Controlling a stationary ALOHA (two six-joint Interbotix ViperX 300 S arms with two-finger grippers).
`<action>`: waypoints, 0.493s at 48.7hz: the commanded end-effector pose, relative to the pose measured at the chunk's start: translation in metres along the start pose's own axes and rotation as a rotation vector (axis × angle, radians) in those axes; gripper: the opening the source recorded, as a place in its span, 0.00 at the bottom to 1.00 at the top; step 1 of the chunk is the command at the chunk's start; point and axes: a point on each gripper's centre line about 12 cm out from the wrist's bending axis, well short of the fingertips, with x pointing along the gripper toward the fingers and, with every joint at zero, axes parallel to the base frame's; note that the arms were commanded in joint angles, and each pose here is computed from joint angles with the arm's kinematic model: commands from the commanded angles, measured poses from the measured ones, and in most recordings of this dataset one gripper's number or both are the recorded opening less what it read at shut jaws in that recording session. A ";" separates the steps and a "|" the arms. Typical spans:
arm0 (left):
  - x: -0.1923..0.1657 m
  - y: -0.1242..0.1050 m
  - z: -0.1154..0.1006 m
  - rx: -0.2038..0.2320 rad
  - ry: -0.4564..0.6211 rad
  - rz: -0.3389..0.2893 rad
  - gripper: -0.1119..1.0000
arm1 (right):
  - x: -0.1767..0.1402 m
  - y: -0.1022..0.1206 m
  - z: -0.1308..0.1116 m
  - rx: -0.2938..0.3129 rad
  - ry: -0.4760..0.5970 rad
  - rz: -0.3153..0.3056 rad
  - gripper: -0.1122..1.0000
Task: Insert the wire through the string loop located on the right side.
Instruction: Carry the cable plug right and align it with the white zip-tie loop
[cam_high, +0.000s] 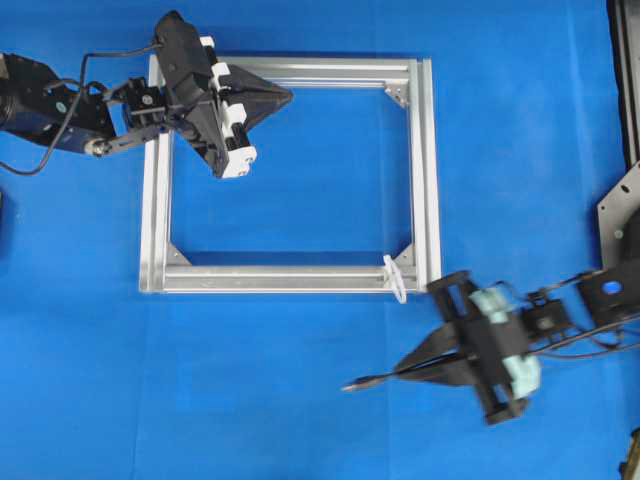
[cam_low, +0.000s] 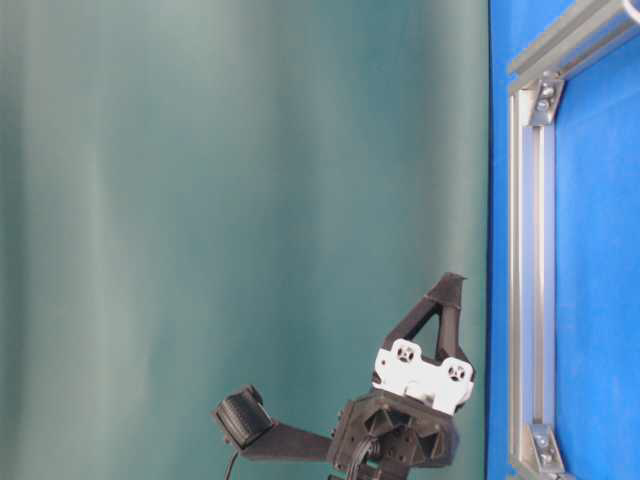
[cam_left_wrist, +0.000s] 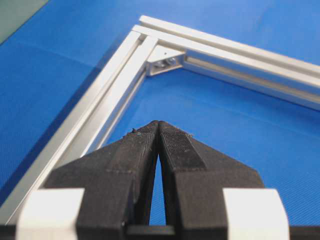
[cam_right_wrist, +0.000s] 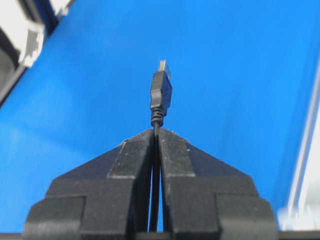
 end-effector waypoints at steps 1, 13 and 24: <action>-0.001 -0.004 0.014 0.002 -0.042 -0.011 0.10 | -0.022 -0.002 -0.001 0.021 -0.038 0.000 0.07; -0.001 -0.004 0.014 0.002 -0.042 -0.011 0.10 | -0.061 -0.008 -0.018 0.026 -0.047 0.006 0.07; -0.001 -0.004 0.015 0.002 -0.044 -0.012 0.10 | -0.068 -0.011 -0.030 0.026 -0.033 0.000 0.07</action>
